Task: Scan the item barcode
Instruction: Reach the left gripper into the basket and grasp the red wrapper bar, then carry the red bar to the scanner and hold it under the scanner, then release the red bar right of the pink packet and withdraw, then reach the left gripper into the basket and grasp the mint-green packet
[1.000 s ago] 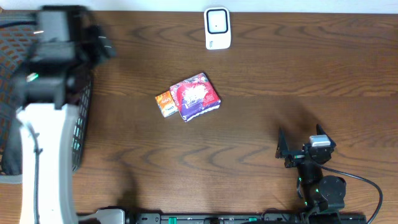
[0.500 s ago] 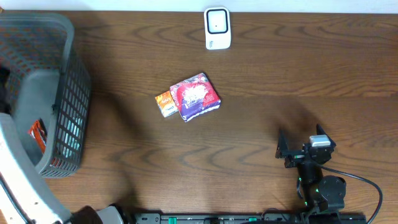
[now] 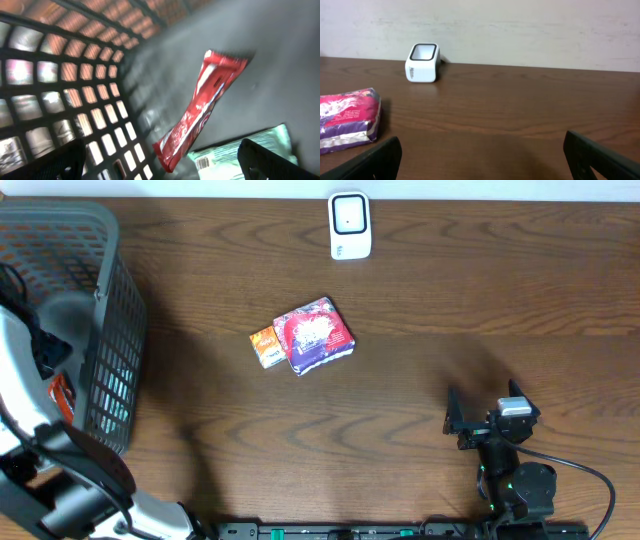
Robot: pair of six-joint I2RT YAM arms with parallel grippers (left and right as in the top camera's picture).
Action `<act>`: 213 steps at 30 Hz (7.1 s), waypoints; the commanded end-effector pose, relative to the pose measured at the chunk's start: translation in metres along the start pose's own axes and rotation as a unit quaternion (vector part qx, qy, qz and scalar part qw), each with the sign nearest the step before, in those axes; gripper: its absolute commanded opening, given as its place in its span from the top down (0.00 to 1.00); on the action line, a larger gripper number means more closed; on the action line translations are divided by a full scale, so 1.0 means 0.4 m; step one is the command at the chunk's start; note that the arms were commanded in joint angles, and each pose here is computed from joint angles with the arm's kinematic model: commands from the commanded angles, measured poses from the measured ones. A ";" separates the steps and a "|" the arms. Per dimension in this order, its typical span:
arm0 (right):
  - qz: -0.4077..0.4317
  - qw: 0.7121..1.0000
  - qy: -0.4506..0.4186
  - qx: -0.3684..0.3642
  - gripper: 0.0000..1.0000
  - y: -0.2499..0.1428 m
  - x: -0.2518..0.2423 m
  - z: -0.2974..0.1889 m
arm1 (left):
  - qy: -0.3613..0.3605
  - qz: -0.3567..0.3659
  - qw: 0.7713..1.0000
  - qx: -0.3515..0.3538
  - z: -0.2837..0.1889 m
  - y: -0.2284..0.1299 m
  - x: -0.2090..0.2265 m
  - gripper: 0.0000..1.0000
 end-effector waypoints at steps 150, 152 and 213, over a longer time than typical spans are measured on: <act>0.003 1.000 0.002 0.001 0.01 -0.002 0.001 0.000 | -0.347 0.367 0.856 -0.108 -0.387 -0.795 -1.125 0.91; 0.003 1.000 0.002 0.001 0.01 -0.002 0.001 0.000 | -0.353 0.364 0.854 -0.112 -0.405 -0.790 -1.119 0.85; 0.003 1.000 0.002 0.001 0.01 -0.002 0.001 0.000 | -0.063 -0.117 0.951 -0.278 -0.466 0.052 0.118 0.07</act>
Point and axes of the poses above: each gripper's point midway between its finger pads, its own z axis out along the fingers, its own x axis along the line the jaws close on, y = z × x, the point moved 1 cm from there along -z, back along the fingers, and after that the axes turned 8 degrees about z, right-handed, at the moved point
